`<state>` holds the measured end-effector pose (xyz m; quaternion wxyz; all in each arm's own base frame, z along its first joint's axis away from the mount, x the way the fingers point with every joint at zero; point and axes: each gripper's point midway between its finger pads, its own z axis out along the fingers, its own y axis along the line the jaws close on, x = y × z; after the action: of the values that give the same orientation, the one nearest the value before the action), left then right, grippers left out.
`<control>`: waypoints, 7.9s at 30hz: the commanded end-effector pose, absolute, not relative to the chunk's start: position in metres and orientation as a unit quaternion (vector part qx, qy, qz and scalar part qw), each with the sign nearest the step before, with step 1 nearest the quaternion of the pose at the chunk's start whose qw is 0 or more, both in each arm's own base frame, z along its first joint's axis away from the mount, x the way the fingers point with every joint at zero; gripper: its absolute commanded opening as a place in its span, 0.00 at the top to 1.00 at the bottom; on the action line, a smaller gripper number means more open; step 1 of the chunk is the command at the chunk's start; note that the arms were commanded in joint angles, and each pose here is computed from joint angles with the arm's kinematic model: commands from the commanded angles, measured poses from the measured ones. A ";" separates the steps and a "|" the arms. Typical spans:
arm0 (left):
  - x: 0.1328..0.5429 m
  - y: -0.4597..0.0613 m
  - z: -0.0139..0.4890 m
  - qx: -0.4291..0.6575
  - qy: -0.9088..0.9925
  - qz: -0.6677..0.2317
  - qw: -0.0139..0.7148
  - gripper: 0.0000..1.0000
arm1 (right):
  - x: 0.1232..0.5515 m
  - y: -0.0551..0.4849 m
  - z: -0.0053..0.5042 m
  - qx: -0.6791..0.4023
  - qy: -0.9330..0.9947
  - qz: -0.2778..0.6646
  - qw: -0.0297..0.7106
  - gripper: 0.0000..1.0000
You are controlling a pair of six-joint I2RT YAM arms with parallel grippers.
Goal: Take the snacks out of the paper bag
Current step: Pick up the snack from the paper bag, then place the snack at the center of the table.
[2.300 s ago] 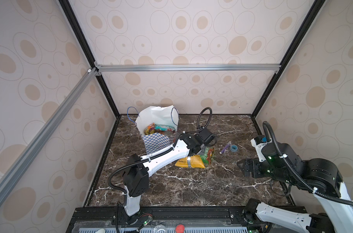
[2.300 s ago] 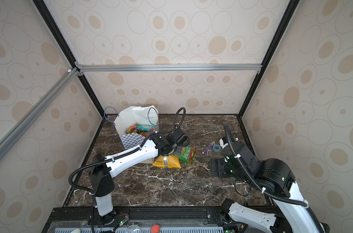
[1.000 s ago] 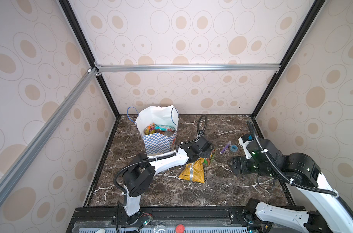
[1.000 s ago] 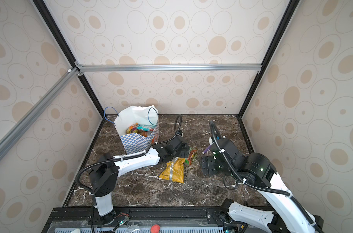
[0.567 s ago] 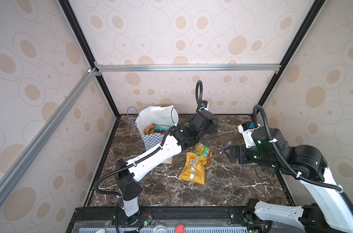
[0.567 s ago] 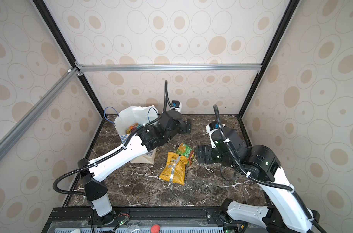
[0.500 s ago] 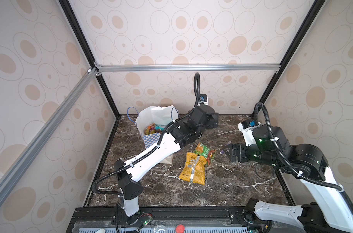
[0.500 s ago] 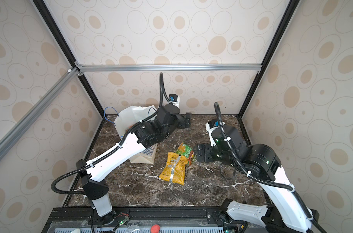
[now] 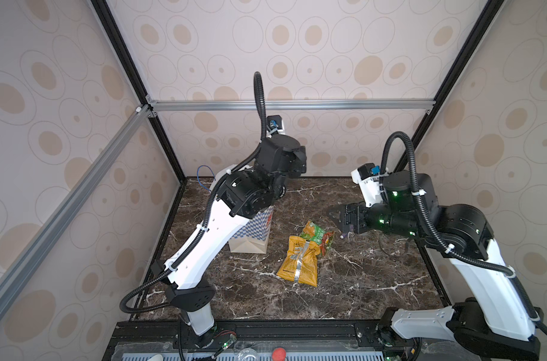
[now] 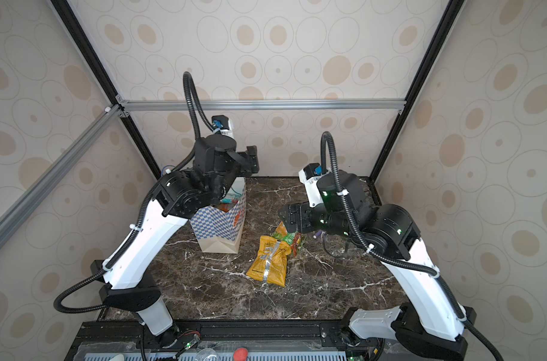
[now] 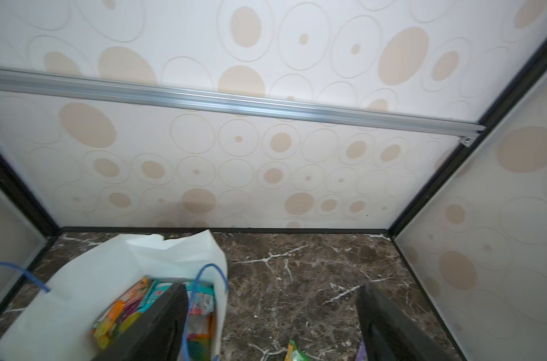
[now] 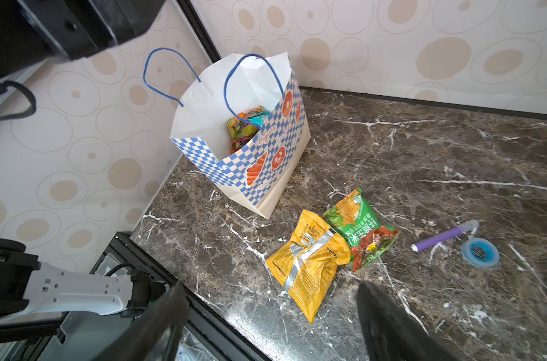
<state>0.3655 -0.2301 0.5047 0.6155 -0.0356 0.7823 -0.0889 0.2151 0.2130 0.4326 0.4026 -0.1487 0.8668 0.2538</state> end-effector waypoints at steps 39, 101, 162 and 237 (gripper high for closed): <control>0.430 -0.106 0.207 -0.056 0.956 -0.082 0.275 0.26 | 0.223 0.261 0.436 -0.182 0.861 0.277 0.385 0.15; 0.417 -0.141 0.070 0.017 0.992 -0.041 0.118 1.00 | 0.220 0.249 0.400 -0.148 0.890 0.254 0.349 0.15; 0.466 -0.119 0.371 -0.010 0.909 -0.026 0.417 1.00 | 0.226 0.257 0.405 -0.175 0.881 0.248 0.362 0.14; 0.282 -0.123 0.182 -0.195 0.802 -0.371 0.426 1.00 | 0.223 0.239 0.377 -0.109 0.892 0.250 0.360 0.15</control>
<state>0.2536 -0.1118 0.1313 0.3506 -0.1785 0.8699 -0.2976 0.2305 0.2414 0.3811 0.3708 -0.1134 0.8886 0.2450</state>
